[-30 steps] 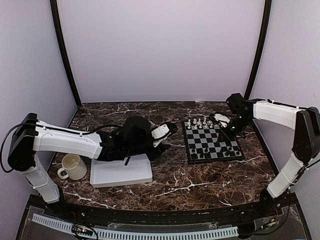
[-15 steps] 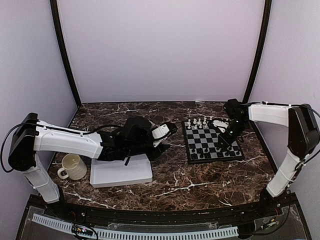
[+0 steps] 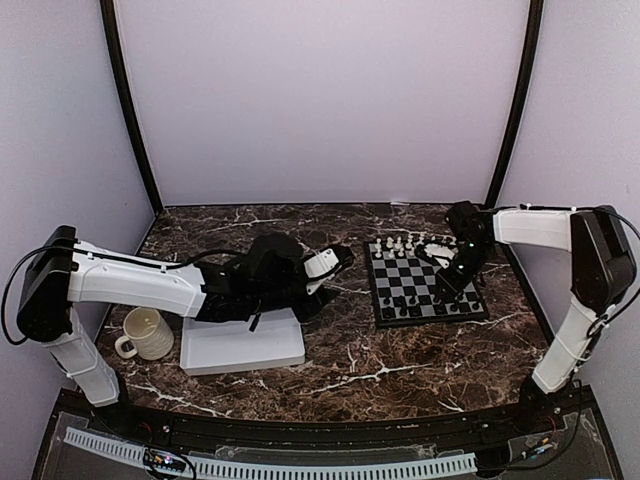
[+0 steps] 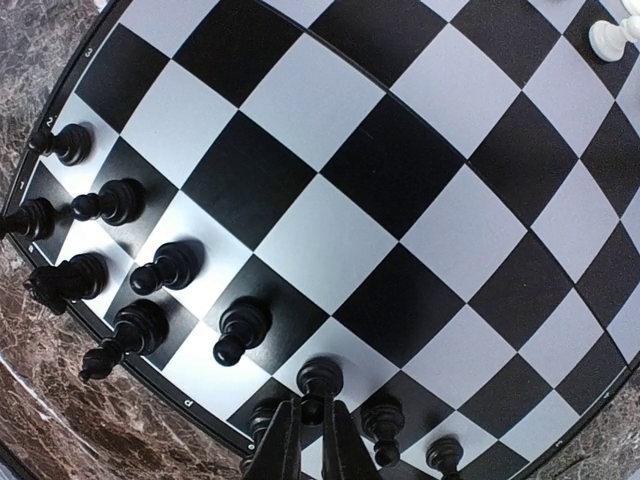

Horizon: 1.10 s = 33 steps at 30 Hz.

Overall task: Set up the chess pieces on the board
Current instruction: Place the pawn at e8, then adjust the knight in the storage box.

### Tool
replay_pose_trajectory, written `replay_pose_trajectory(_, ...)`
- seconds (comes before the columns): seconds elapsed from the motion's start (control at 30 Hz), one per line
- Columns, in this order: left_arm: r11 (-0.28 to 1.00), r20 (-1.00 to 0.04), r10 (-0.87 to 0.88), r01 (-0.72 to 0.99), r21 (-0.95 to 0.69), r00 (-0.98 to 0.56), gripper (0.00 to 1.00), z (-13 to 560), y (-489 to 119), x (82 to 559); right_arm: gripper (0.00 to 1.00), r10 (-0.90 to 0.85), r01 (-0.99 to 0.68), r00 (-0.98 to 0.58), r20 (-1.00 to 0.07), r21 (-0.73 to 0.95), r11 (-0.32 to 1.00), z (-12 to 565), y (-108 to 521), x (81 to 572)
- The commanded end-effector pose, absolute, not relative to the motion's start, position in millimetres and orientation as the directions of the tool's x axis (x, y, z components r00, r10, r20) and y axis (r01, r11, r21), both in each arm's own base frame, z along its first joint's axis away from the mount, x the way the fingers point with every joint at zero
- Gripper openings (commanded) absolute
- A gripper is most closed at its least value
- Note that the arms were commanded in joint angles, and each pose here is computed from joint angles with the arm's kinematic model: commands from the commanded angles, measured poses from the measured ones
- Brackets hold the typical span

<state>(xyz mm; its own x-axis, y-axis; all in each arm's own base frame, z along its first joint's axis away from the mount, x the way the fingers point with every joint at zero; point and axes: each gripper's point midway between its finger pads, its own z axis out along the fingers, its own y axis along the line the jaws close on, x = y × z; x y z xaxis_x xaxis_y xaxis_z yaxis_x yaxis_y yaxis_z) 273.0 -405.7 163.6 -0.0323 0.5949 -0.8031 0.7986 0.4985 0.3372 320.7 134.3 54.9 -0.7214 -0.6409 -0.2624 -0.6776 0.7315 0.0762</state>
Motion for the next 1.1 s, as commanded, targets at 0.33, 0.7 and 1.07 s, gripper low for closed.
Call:
replay_pose_trajectory(0.33, 0.568, -0.797, 0.599, 0.74, 0.36, -0.072, 0.45, 174, -397, 285, 0.26, -0.623, -0.664, -0.728, -0.285, 0.066, 0.745, 71, 134, 324)
replay_pose_trajectory(0.7, 0.896, -0.688, 0.405, 0.411, 0.168, -0.602, 0.45, 153, -278, 341, 0.33, -0.629, -0.686, -0.672, -0.392, 0.008, 0.728, 113, 138, 338)
replay_pose_trajectory(1.07, 0.963, -0.371, 0.247, 0.269, -0.008, -0.895, 0.31, 80, -209, 362, 0.33, -0.607, -0.719, -0.638, -0.474, 0.082, 0.69, 134, 160, 345)
